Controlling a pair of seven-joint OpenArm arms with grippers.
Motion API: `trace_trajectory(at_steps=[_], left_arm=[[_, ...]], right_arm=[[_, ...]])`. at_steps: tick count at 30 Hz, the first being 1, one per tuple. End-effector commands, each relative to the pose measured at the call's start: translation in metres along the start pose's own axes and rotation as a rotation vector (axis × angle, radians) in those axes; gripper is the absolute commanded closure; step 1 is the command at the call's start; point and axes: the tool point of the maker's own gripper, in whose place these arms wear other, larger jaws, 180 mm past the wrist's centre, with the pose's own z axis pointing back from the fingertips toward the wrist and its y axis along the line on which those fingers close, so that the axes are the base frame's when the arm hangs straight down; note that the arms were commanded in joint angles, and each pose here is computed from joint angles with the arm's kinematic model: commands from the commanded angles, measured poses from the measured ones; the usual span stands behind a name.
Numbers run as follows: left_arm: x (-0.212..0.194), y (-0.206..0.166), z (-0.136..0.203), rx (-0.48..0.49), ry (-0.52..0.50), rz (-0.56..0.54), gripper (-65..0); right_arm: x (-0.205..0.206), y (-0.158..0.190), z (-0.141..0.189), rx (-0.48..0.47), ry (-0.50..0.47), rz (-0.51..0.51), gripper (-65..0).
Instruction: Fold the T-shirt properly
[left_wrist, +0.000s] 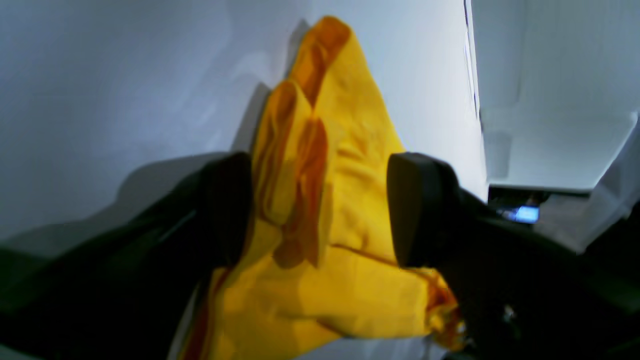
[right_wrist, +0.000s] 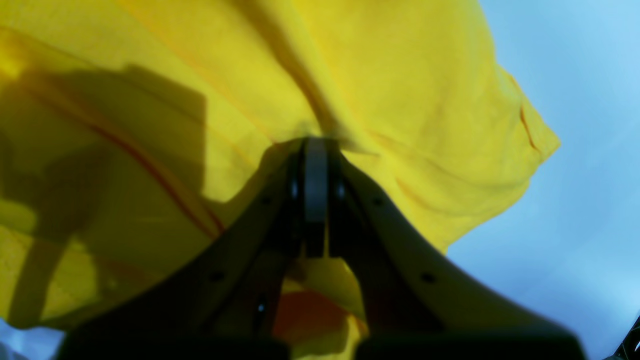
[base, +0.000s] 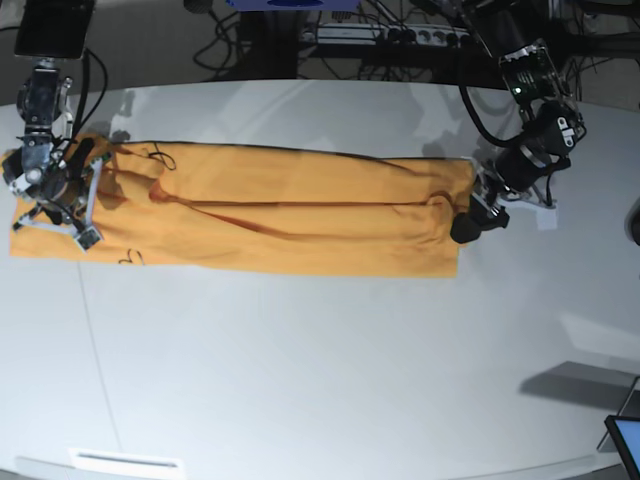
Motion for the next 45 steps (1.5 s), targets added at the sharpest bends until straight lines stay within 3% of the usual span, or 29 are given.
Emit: trace_trajectory(at_steps=[1, 7, 14, 24, 26, 29, 30, 35, 41, 45], left_arm=[[-0.001, 0.000, 0.001, 0.008, 0.016, 0.021, -40.6], [0.003, -0.007, -0.004, -0.001, 0.016, 0.017, -40.6], [-0.015, -0.031, -0.028, -0.032, 0.117, -0.059, -40.6], [-0.013, -0.016, -0.025, 0.059, 0.113, 0.059, -40.0], [-0.012, -0.015, -0.024, 0.063, 0.113, 0.054, -35.9], [-0.011, -0.015, -0.025, 0.063, 0.114, 0.056, -20.5], [-0.012, -0.015, -0.026, 0.063, 0.118, 0.056, -18.0], [-0.014, -0.016, -0.027, 0.063, 0.123, 0.054, -17.6], [-0.016, -0.013, -0.025, 0.069, 0.127, 0.059, 0.0], [-0.011, -0.011, -0.022, 0.079, 0.122, 0.046, 0.0]], right_arm=[[-0.006, 0.000, 0.001, 0.010, 0.023, 0.012, 0.0], [-0.006, 0.000, 0.001, 0.010, 0.023, 0.012, 0.0], [-0.007, 0.000, 0.001, 0.010, 0.025, 0.012, 0.0], [-0.004, -0.002, 0.001, 0.005, 0.020, 0.011, 0.0], [-0.004, -0.002, 0.001, 0.004, 0.021, 0.010, 0.0], [-0.004, -0.002, 0.001, 0.004, 0.019, 0.010, 0.0], [-0.004, -0.002, 0.001, 0.004, 0.017, 0.010, 0.0], [-0.004, -0.002, 0.001, 0.004, 0.017, 0.010, 0.0], [-0.004, -0.002, 0.001, 0.004, 0.017, 0.010, 0.0], [-0.004, -0.002, 0.001, 0.004, 0.017, 0.010, 0.0]])
